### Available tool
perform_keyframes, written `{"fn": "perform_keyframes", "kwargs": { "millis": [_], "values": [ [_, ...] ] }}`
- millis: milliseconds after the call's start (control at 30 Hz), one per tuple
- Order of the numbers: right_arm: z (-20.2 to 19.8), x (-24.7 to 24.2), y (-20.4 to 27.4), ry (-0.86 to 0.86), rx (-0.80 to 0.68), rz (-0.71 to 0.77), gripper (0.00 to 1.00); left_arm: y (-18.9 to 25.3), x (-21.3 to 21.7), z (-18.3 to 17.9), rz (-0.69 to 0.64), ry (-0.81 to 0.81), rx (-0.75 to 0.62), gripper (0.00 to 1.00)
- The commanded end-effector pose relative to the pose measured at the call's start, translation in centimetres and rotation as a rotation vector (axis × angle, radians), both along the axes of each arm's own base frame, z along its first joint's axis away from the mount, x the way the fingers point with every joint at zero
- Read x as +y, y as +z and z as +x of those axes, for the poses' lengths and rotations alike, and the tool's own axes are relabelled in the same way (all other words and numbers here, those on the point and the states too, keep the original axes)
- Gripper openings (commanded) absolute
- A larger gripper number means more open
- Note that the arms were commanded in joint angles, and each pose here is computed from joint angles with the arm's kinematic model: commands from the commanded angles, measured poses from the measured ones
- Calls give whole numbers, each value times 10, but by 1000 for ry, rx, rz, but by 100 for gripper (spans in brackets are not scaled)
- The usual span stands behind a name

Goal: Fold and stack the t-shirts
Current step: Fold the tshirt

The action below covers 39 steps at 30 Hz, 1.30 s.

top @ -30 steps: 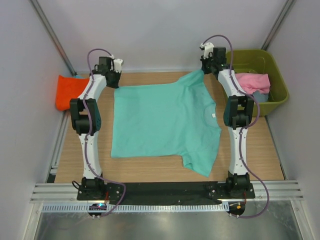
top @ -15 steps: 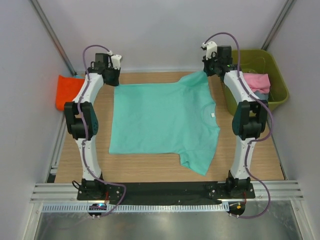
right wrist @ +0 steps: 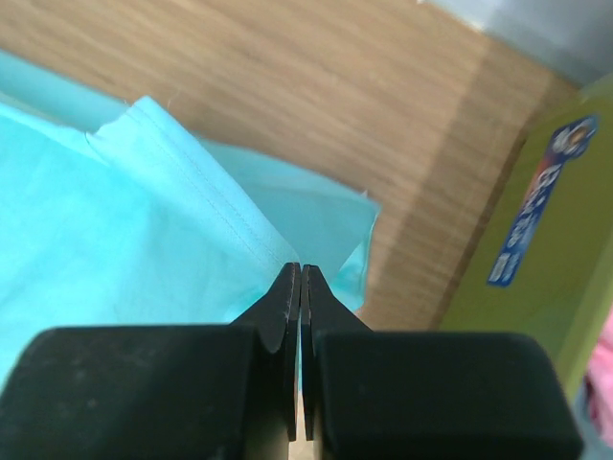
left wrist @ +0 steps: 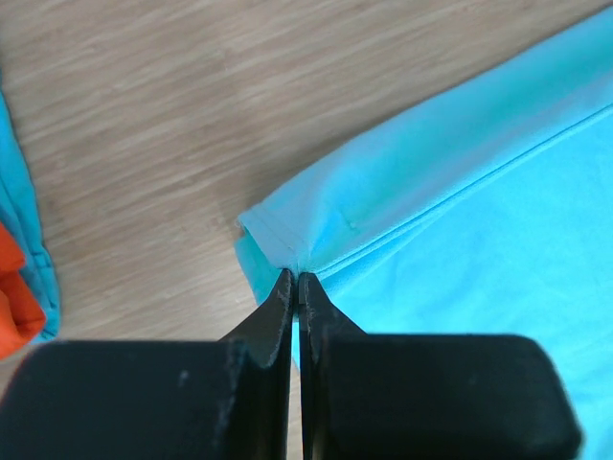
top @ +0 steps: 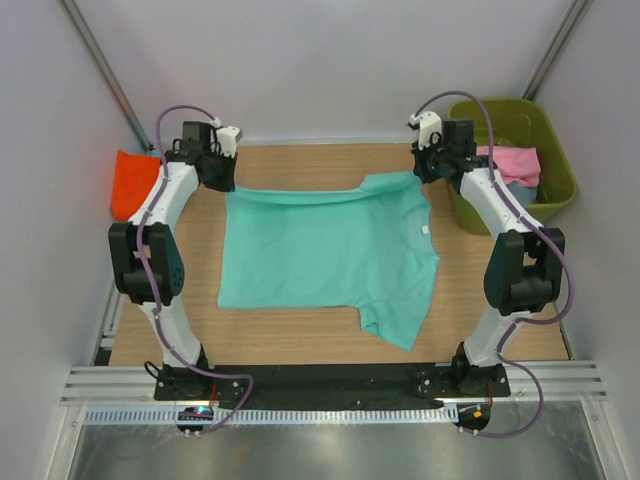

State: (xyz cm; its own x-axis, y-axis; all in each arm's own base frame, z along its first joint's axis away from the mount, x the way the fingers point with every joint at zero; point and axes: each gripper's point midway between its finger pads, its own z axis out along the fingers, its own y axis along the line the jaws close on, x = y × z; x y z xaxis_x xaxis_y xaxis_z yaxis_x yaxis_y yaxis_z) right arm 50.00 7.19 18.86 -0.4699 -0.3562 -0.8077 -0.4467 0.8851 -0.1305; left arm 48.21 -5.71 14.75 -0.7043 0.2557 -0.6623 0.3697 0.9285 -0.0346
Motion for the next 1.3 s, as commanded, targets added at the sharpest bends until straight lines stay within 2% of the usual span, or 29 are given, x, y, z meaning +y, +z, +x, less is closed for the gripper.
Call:
{"fn": "perform_keyframes", "kwargs": {
  "millis": [0, 467, 933, 967, 1000, 1033, 1067, 1100, 1167, 1233, 1267],
  "values": [
    [-15, 3, 26, 26, -70, 10, 1, 24, -2, -10, -13, -9, -49, 0],
    [-66, 5, 9, 44, 3, 38, 1, 9, -2, -40, -19, -1, 6, 0],
    [-113, 26, -38, 103, 138, 67, 1, -37, -2, -67, -23, -7, 186, 0],
    [-116, 26, -39, 110, 149, 66, 5, -40, -3, -69, -27, -8, 198, 0],
    [-118, 26, -39, 113, 155, 68, 11, -42, -3, -71, -29, -4, 213, 4],
    [-119, 27, -37, 116, 158, 71, 28, -43, 0, -76, -23, 28, 243, 24],
    [-120, 28, -35, 120, 163, 72, 28, -42, 0, -79, -22, 28, 252, 32],
    [-121, 28, -31, 121, 164, 75, 44, -38, 1, -83, -23, 55, 259, 39],
    [-121, 29, -14, 121, 158, 86, 53, -18, 4, -86, -30, 90, 208, 51],
    [-120, 31, 0, 127, 140, 90, 54, -1, 5, -79, -38, 120, 138, 66],
    [-119, 30, 5, 127, 128, 90, 55, 14, 5, -72, -40, 120, 94, 70]
  ]
}}
